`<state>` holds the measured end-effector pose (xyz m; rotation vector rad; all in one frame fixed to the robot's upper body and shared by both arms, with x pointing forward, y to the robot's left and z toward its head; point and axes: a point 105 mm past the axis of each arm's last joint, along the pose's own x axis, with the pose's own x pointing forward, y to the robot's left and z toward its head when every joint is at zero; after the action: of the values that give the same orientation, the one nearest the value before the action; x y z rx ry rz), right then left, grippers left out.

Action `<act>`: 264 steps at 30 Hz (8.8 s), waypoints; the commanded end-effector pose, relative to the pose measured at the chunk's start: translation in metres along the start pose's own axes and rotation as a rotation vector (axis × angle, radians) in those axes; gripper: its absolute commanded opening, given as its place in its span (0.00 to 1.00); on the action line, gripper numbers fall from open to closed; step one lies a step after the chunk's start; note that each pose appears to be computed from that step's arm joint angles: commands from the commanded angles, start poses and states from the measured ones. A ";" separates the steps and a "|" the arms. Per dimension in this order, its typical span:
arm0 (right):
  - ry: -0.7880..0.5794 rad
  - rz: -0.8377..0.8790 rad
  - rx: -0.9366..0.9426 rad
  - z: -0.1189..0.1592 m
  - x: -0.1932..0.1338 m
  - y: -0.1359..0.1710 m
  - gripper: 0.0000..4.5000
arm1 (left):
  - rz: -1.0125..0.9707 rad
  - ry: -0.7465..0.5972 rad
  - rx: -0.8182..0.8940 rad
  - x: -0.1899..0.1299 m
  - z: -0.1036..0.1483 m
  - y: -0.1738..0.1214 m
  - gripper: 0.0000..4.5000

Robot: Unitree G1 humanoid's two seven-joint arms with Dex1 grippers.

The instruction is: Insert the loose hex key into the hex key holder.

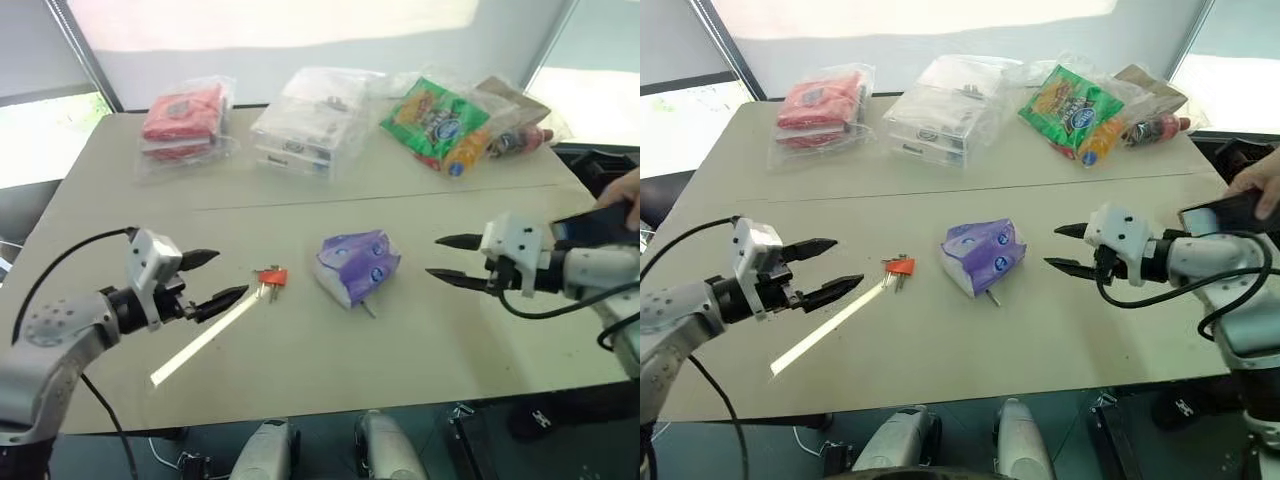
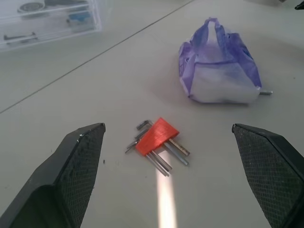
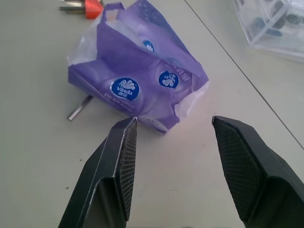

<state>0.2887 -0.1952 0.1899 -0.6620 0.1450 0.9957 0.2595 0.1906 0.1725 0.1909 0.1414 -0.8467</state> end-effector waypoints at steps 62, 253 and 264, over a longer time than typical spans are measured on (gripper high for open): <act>-0.001 0.127 -0.668 -0.006 0.107 0.029 0.38 | 0.057 -0.080 -0.013 0.004 0.018 -0.009 1.00; -0.168 0.268 -0.023 0.041 0.239 0.070 0.98 | 0.197 0.059 -0.051 -0.031 -0.017 -0.002 1.00; -0.151 0.295 -0.038 0.034 0.243 0.077 0.22 | 0.213 0.060 -0.047 -0.032 -0.018 -0.005 1.00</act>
<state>0.3529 0.0282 0.0837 -0.5817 0.0915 1.3329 0.2357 0.2169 0.1496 0.1596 0.2400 -0.6275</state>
